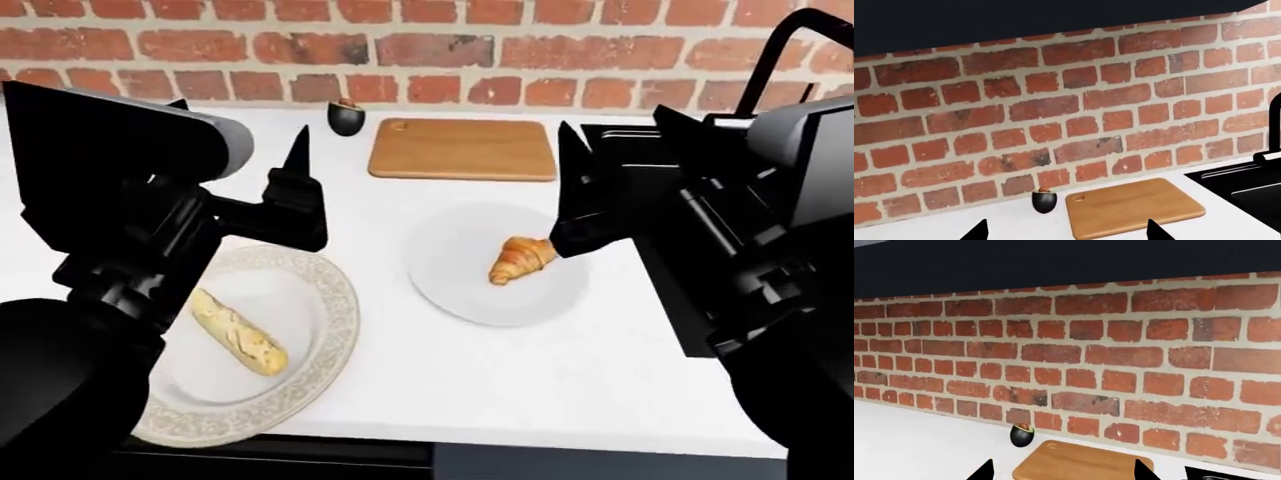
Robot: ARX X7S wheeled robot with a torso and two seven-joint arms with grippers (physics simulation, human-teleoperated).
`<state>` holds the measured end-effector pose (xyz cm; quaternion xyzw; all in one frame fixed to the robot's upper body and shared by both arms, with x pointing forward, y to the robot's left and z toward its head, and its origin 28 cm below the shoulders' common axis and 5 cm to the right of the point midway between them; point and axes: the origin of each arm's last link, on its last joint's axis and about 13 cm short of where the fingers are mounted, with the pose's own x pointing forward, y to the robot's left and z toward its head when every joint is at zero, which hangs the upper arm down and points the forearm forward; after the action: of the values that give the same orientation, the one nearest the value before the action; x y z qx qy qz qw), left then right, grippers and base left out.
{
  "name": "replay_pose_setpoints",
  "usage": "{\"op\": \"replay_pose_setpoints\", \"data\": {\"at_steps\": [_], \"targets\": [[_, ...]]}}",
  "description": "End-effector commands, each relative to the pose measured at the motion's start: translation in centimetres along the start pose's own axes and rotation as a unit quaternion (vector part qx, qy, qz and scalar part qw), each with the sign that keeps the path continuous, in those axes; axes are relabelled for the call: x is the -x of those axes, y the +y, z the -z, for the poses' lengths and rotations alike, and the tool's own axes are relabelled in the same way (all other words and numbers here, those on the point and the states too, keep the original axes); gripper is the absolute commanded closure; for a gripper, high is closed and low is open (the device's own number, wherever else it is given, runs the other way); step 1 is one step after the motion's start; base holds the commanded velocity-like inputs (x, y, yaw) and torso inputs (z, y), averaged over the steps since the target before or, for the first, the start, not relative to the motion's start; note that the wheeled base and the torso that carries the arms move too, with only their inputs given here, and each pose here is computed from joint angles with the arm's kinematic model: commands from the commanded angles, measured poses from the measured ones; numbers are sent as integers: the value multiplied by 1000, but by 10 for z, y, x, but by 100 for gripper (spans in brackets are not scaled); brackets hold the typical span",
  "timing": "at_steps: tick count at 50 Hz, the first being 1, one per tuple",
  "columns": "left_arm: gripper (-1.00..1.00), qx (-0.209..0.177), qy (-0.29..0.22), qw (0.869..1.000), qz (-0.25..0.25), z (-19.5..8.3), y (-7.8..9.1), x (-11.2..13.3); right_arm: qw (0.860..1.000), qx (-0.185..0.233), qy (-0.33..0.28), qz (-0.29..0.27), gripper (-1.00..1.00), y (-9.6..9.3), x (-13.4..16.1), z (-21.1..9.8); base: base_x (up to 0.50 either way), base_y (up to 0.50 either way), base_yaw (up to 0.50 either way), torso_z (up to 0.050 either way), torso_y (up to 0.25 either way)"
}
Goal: From the different types of pastries on the counter, select a croissant and place it on the cutting board. Then retrieve a jar of jam from the cabinet and place it alongside the croissant on the cutting board.
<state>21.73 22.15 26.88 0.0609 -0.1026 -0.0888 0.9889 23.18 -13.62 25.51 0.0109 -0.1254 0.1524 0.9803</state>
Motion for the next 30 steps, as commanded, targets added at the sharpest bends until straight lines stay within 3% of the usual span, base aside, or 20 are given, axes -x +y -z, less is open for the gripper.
{"op": "replay_pose_setpoints", "data": {"at_steps": [1, 30], "targets": [[-100, -11, 2, 1000, 8, -12, 0, 5, 1000, 1, 6, -7, -100, -4, 2, -5, 0, 0, 402, 0, 0], [-100, -32, -2, 999, 12, -39, -2, 9, 1000, 15, 0, -24, -100, -3, 6, -31, 223, -79, 0, 0, 0]]}}
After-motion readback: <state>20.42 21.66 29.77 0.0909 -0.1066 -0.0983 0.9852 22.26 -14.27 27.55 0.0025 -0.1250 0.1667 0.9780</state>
